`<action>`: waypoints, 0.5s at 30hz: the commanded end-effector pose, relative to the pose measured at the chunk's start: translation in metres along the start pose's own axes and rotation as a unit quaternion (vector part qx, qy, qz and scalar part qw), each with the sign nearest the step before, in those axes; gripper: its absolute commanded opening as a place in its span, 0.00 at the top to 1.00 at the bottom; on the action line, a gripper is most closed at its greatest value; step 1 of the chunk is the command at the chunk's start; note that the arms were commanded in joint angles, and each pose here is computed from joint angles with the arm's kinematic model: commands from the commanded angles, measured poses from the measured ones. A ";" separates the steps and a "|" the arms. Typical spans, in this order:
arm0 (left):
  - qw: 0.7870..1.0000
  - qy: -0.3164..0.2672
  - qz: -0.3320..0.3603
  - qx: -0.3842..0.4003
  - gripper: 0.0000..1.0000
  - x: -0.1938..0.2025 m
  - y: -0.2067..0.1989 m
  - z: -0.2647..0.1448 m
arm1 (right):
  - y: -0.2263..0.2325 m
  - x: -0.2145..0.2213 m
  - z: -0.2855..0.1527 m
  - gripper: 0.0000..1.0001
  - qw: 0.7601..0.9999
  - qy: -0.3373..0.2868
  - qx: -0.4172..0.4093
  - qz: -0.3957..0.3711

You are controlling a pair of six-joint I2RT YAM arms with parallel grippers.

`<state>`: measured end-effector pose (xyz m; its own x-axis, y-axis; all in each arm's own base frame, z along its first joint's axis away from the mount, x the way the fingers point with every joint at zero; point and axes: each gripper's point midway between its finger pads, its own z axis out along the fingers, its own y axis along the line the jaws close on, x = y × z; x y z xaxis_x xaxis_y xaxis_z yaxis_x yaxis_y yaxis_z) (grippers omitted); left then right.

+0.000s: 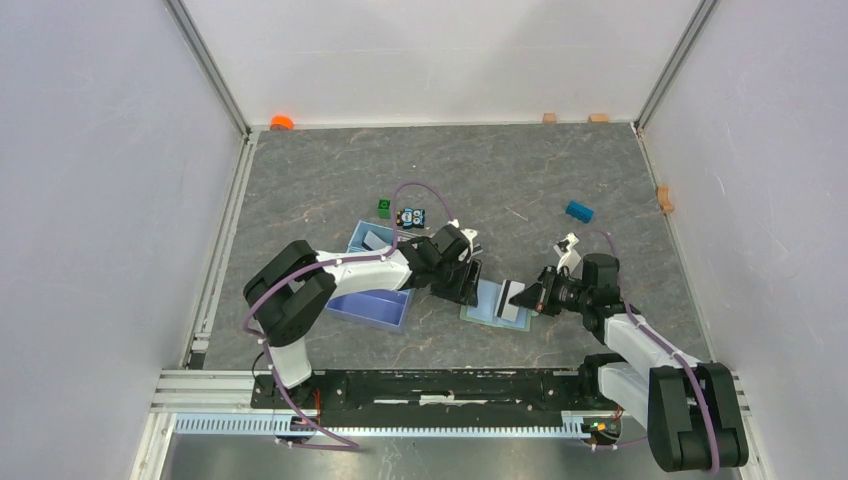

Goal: Put the credit cards into the card holder
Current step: Insert the credit card into the card holder.

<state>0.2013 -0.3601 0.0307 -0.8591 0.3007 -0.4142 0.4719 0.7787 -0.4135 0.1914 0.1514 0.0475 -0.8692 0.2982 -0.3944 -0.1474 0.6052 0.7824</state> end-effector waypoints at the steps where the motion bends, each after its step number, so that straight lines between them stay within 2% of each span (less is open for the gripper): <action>1: 1.000 -0.019 -0.001 0.011 0.39 -0.014 -0.009 0.006 | 0.008 -0.009 0.002 1.00 1.000 -0.020 -0.022 -0.001; 15: 1.000 -0.001 0.002 -0.004 0.60 -0.003 0.002 0.014 | -0.005 -0.006 0.009 1.00 0.999 -0.029 -0.010 0.024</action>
<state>0.2042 -0.3640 0.0238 -0.8583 0.3002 -0.4162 0.4728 0.7780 -0.4138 0.1932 0.1529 0.0389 -0.8670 0.3529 -0.3517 -0.0924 0.5797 0.8096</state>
